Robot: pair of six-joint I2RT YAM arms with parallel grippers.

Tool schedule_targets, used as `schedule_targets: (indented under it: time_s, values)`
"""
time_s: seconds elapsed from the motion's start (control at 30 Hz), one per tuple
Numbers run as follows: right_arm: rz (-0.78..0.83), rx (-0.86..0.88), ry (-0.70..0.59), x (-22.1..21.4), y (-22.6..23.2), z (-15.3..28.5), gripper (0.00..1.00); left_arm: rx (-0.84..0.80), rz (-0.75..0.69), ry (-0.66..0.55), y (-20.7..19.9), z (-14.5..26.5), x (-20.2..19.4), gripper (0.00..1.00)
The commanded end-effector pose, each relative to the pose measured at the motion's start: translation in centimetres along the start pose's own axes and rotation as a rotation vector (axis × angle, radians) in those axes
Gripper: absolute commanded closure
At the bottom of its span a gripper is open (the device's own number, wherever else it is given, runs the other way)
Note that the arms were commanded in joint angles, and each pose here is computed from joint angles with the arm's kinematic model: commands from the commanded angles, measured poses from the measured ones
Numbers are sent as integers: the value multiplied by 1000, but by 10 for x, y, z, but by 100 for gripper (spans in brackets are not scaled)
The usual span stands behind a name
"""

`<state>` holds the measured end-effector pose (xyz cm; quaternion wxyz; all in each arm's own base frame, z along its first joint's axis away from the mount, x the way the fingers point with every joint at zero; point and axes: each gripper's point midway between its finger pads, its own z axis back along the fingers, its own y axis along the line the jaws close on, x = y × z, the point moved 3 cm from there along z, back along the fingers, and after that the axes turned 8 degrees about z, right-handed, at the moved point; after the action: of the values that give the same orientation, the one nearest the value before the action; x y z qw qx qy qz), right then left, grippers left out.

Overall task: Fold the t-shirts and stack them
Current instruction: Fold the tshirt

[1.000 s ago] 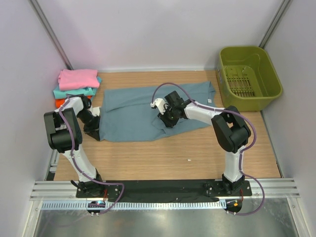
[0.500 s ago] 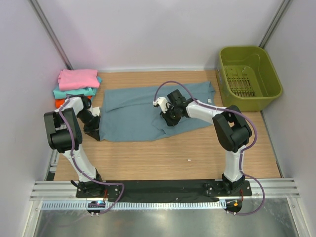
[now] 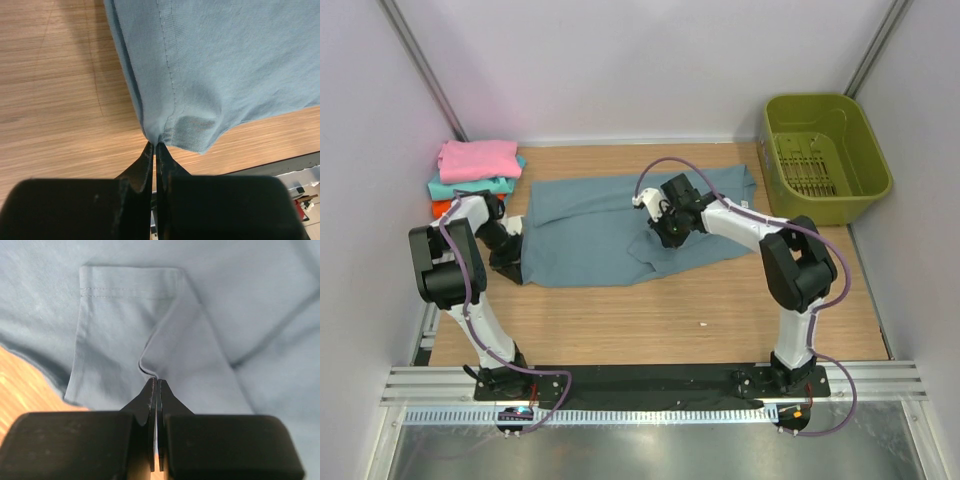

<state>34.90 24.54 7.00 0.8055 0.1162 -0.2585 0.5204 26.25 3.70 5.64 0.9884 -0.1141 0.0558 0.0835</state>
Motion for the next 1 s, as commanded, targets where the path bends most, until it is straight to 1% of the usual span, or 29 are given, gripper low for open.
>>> schedule_targets:
  time_s: [0.0, 0.1, 0.23, 0.37, 0.47, 0.6, 0.73, 0.9, 0.97]
  values:
    - [43, -181, -151, 49, -36, 80, 99, -19, -13, -43, -5, 14, 9, 100]
    - [36, -228, -170, 48, -50, 110, 99, -20, -21, -79, -7, 23, 18, 100]
    - [-36, -297, -159, 26, -76, 142, 98, -25, -40, -113, -9, 39, 30, 100]
    - [-72, -340, -150, 6, -85, 158, 99, -47, -69, -164, -17, 60, 47, 100]
    - [-94, -358, -146, -6, -87, 170, 99, -49, -108, -183, -25, 71, 52, 100]
    - [-108, -373, -147, -12, -85, 188, 99, -49, -168, -197, -38, 83, 49, 100]
    - [-110, -397, -169, -10, -74, 216, 99, -84, -189, -176, -53, 93, 36, 100]
    - [-114, -440, -202, -9, -53, 261, 99, -82, -212, -192, -62, 103, 20, 100]
    - [-103, -475, -239, -8, -44, 283, 99, -81, -215, -208, -62, 109, 13, 100]
